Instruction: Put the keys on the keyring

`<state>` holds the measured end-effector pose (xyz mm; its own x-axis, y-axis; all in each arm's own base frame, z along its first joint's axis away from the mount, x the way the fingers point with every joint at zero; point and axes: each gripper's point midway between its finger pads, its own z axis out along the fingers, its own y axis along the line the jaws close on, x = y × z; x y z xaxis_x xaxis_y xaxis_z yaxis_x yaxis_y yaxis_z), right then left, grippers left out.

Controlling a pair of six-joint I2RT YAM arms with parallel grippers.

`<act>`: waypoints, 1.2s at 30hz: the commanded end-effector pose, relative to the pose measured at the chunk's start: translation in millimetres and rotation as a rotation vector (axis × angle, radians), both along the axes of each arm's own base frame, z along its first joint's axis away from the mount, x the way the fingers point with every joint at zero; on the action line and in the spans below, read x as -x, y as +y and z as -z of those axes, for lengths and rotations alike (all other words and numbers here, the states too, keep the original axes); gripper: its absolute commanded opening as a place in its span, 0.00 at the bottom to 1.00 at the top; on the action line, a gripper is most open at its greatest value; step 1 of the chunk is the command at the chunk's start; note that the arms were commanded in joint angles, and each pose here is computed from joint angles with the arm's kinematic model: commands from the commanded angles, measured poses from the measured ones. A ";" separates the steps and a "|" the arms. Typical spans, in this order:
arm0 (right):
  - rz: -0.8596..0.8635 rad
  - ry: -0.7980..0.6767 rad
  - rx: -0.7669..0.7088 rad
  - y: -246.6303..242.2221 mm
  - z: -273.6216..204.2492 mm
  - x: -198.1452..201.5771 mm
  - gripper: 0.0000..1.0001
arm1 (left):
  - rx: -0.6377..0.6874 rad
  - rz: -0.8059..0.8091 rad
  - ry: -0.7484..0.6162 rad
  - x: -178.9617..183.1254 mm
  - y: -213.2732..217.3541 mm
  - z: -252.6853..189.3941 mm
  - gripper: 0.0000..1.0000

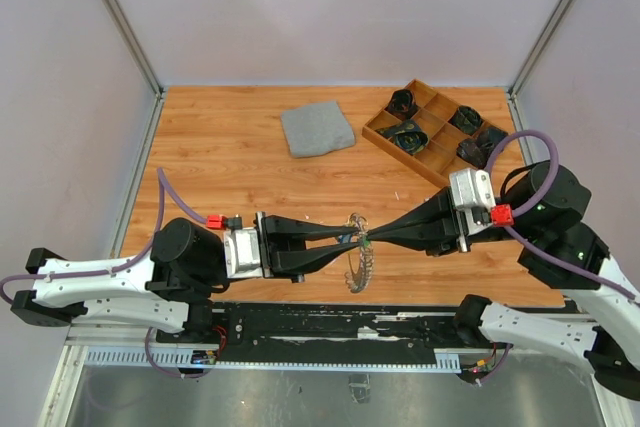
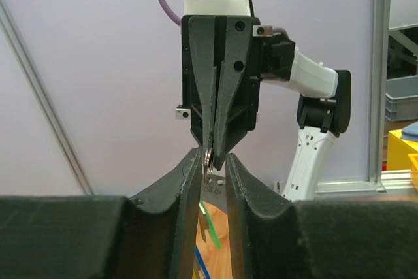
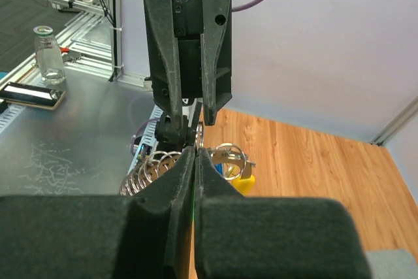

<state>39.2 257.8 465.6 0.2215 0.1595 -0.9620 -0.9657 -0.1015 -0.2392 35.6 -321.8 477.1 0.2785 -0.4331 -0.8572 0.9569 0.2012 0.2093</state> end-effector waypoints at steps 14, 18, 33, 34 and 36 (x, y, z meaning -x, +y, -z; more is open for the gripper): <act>0.468 0.052 0.546 -45.0 83.2 -73.3 0.00 | -0.133 -0.189 0.194 -41.3 -10.0 40.5 0.26; 0.713 0.199 0.695 -62.3 137.3 -104.5 0.07 | -0.172 -0.266 0.352 -76.0 -4.8 78.3 0.23; 0.853 0.942 1.026 -68.2 334.7 -57.9 0.37 | -0.175 -0.469 0.639 -135.4 44.7 152.7 0.29; 0.848 0.965 1.042 -65.0 344.5 -56.2 0.37 | -0.172 -0.469 0.635 -135.6 45.2 150.4 0.30; 0.827 0.969 1.050 -54.2 361.0 -53.8 0.37 | -0.177 -0.468 0.631 -135.5 44.5 149.2 0.30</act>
